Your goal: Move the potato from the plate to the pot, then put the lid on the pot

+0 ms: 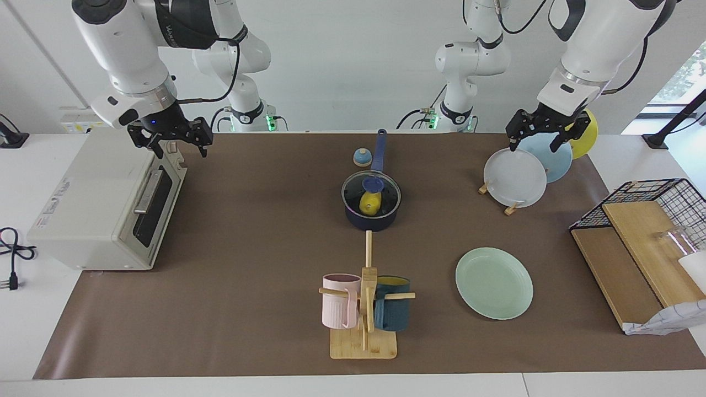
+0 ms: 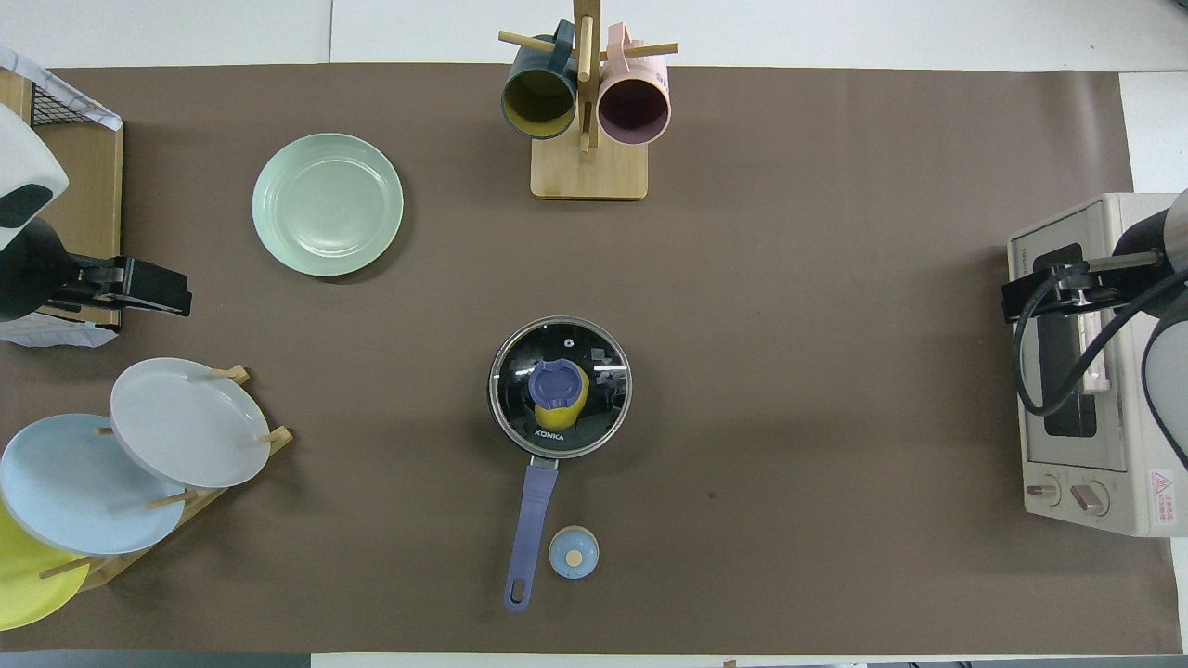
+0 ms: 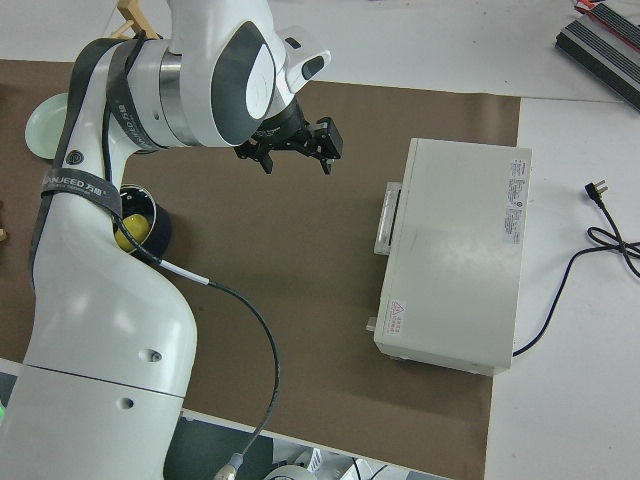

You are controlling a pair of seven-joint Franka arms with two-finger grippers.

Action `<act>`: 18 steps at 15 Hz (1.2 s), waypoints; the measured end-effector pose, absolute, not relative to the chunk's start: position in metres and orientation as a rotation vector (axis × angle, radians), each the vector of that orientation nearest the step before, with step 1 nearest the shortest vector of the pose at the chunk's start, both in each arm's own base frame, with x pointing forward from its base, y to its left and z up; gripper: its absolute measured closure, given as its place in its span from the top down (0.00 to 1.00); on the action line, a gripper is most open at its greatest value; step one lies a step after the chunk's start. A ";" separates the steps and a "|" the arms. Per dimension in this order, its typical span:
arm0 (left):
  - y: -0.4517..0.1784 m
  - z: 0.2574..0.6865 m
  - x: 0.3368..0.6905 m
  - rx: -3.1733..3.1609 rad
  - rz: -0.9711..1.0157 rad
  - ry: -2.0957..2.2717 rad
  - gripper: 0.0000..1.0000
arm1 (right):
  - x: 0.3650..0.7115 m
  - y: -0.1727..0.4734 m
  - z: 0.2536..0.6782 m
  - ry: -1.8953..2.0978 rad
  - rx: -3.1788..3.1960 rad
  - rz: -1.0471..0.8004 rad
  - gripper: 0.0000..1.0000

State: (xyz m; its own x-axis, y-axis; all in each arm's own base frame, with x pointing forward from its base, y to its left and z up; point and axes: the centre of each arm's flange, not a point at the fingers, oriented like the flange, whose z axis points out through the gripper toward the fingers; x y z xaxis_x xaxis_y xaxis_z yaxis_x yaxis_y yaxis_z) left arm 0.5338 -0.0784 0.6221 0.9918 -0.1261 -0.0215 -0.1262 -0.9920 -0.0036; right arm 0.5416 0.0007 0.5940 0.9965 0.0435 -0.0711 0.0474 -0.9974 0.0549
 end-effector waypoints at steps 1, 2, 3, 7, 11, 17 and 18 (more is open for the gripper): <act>-0.078 0.622 0.534 -3.130 0.033 0.198 1.00 | 0.541 -0.002 0.596 0.060 3.085 -0.108 1.00; -0.078 0.622 0.534 -3.130 0.033 0.198 1.00 | 0.541 -0.005 0.599 0.052 3.086 -0.102 1.00; -0.078 0.622 0.534 -3.130 0.033 0.198 1.00 | 0.541 -0.007 0.601 0.046 3.087 -0.098 1.00; -0.078 0.622 0.534 -3.130 0.033 0.198 1.00 | 0.540 -0.017 0.600 0.017 3.088 -0.102 1.00; -0.078 0.622 0.534 -3.130 0.033 0.198 1.00 | 0.540 -0.020 0.601 0.008 3.088 -0.101 1.00; -0.078 0.622 0.534 -3.130 0.033 0.198 1.00 | 0.539 -0.029 0.602 -0.015 3.090 -0.099 1.00; -0.078 0.622 0.534 -3.130 0.033 0.198 1.00 | 0.539 -0.028 0.603 -0.014 3.092 -0.095 1.00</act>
State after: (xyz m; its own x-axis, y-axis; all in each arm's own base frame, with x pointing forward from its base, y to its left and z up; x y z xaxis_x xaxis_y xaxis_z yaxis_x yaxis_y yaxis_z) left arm 0.5338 -0.0784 0.6221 0.9918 -0.1261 -0.0214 -0.1262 -0.9920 -0.0036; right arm 0.5393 -0.0284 0.6030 0.9981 -0.0104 -0.0610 -0.0074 -0.9988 0.0487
